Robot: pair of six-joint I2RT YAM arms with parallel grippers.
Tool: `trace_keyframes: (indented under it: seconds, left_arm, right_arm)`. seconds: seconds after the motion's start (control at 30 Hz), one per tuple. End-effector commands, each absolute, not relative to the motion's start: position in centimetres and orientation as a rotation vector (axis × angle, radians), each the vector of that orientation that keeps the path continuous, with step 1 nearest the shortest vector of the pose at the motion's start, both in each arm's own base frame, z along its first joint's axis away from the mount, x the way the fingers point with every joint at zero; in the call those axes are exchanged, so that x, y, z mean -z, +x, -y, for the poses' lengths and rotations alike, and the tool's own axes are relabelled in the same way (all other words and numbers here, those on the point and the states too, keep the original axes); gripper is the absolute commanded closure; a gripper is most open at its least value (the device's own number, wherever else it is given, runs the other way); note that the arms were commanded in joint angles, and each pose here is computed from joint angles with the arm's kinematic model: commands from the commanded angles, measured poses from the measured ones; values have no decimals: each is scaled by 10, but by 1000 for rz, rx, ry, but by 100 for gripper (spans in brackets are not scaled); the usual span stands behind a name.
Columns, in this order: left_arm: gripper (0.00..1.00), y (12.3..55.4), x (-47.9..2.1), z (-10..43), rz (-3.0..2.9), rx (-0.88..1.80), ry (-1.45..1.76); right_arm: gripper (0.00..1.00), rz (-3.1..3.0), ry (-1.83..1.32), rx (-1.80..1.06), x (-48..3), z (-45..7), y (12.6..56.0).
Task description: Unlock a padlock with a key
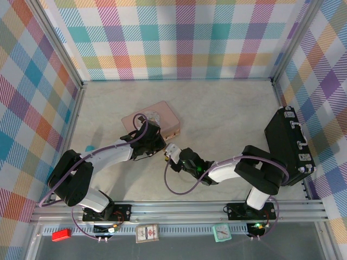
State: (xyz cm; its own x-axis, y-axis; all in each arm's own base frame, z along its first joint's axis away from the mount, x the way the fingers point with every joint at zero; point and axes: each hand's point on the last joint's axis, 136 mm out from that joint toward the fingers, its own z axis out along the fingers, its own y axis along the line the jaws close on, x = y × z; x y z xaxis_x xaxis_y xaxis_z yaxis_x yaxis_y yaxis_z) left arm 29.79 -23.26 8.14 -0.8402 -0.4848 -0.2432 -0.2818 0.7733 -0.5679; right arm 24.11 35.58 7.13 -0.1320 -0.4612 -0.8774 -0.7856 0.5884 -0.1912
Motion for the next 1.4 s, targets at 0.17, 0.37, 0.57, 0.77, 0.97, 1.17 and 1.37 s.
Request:
trace_keyframes:
  seconds: [0.17,0.37,0.57,0.77,0.97,1.17,1.37]
  left_arm:
    - [100,300,-99,240,-2542,831,-551]
    - [100,298,-98,242,-2548,833,-547]
    - [100,296,-95,248,-2554,849,-538]
    - [100,294,-93,254,-2562,854,-527]
    - [100,293,-93,253,-2558,854,-524]
    - [100,294,-94,252,-2552,846,-520]
    - [100,293,-95,251,-2546,844,-522]
  right_arm:
    - [74,-1719,-961,-363,-87,-368,255]
    - [82,-1729,-947,-349,-84,-368,258]
    - [83,-1735,-921,-369,-87,-370,260]
    - [88,-1761,-874,-450,-91,-374,257]
    - [91,-1843,-794,-664,-96,-371,251]
    - [94,-1883,-754,-698,-92,-361,252]
    - [96,-1937,-655,-808,-90,-354,254]
